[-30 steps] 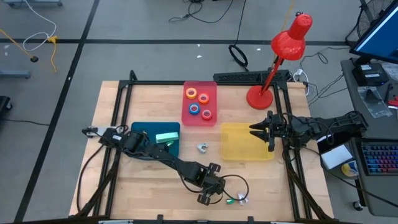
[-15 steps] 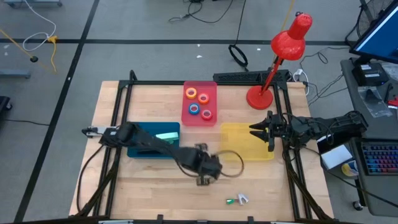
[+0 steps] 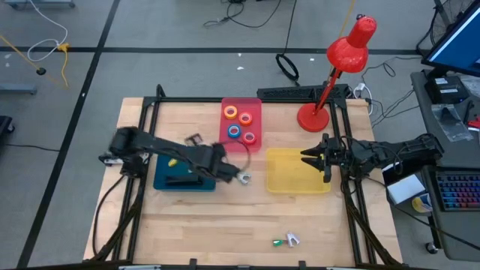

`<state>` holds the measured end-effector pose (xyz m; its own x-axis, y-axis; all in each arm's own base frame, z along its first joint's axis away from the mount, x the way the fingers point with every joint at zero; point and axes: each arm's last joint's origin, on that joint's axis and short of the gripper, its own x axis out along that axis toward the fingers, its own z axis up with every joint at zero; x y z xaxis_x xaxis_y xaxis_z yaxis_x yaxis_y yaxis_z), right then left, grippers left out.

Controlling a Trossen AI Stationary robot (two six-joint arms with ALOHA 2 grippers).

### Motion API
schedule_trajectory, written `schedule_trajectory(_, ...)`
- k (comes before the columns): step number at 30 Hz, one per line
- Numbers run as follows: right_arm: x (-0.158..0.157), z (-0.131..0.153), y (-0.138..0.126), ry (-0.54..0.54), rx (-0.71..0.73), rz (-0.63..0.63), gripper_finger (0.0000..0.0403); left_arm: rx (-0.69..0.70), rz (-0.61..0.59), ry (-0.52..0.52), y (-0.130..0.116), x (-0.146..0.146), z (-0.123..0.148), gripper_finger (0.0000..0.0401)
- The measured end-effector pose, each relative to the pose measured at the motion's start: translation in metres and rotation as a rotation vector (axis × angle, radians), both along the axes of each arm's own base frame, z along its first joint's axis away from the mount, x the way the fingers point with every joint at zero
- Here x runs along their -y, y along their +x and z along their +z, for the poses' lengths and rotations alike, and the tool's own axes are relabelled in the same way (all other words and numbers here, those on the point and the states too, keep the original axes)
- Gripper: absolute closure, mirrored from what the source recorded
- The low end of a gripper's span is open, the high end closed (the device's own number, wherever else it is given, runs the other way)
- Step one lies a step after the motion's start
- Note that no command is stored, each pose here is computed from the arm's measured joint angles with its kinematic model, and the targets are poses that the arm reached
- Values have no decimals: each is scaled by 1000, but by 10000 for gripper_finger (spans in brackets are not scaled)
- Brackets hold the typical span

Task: Pick and place Stapler, Stapler remover, tape
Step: Put the yellow stapler into the blue bin

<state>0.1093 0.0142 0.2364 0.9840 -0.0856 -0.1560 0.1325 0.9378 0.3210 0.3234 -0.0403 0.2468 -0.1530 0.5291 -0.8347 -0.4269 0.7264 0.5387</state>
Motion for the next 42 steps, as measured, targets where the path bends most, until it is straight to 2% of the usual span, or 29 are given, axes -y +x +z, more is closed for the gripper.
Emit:
schedule_trajectory(7,0,-1,0,-4,-7,0,280,184,184,-134,-67,-30,-11,343)
schedule_trajectory(13,0,-1,0,-5,-6,1,280,334,252,-251,-97,-44,-38,343)
schedule_trajectory(22,0,0,0,-4,0,1,280,350,281,-250,-110,-54,-76,343)
schedule_trajectory(32,0,0,0,3,1,-1,280,368,245,-252,-111,-58,-86,340)
schedule_trajectory(42,0,0,0,4,1,-1,280,353,214,-254,-112,-58,-86,272)
